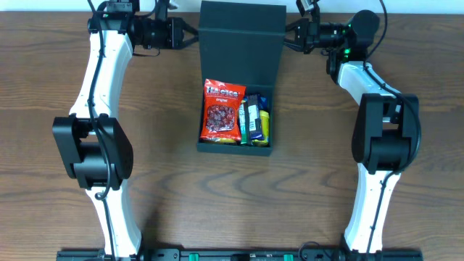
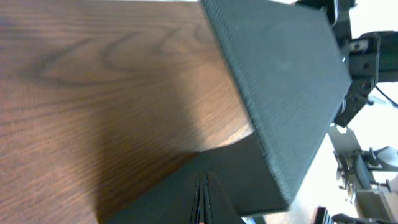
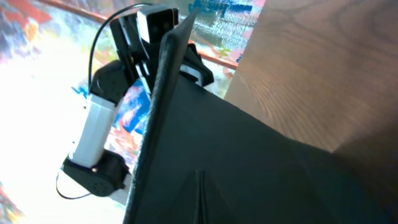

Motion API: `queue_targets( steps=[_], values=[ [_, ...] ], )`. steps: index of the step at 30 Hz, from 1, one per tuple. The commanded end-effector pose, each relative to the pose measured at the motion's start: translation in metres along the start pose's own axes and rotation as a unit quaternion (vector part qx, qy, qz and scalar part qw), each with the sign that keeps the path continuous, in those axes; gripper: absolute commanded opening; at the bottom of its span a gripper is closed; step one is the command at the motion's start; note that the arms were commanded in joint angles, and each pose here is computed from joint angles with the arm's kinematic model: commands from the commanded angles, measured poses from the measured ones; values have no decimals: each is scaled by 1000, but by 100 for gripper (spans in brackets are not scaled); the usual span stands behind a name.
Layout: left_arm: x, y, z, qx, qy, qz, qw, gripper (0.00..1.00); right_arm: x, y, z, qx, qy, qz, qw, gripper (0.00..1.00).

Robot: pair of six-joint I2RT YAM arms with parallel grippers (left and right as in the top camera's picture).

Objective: Pack container
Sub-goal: 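Swing the lid down over the box with both grippers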

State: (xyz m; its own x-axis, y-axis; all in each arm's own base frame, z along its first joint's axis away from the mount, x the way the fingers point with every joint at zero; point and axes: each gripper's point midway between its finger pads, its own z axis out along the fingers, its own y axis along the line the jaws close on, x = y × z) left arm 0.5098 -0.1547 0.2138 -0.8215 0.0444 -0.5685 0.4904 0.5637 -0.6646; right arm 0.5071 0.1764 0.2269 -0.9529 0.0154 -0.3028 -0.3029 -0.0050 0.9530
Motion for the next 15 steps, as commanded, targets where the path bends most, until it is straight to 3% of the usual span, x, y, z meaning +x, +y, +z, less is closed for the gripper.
queue_targets(
  steps=[1,8,15],
  values=[
    [-8,-16,-14,2,-9,51,999,6,-1,4,-4,2,2,51,999,2],
    [4,-15,-18,2,10,47,999,6,-1,5,2,-1,2,112,994,2],
    [10,-17,-18,5,19,51,999,5,-1,5,3,-1,3,112,994,2]
  ],
)
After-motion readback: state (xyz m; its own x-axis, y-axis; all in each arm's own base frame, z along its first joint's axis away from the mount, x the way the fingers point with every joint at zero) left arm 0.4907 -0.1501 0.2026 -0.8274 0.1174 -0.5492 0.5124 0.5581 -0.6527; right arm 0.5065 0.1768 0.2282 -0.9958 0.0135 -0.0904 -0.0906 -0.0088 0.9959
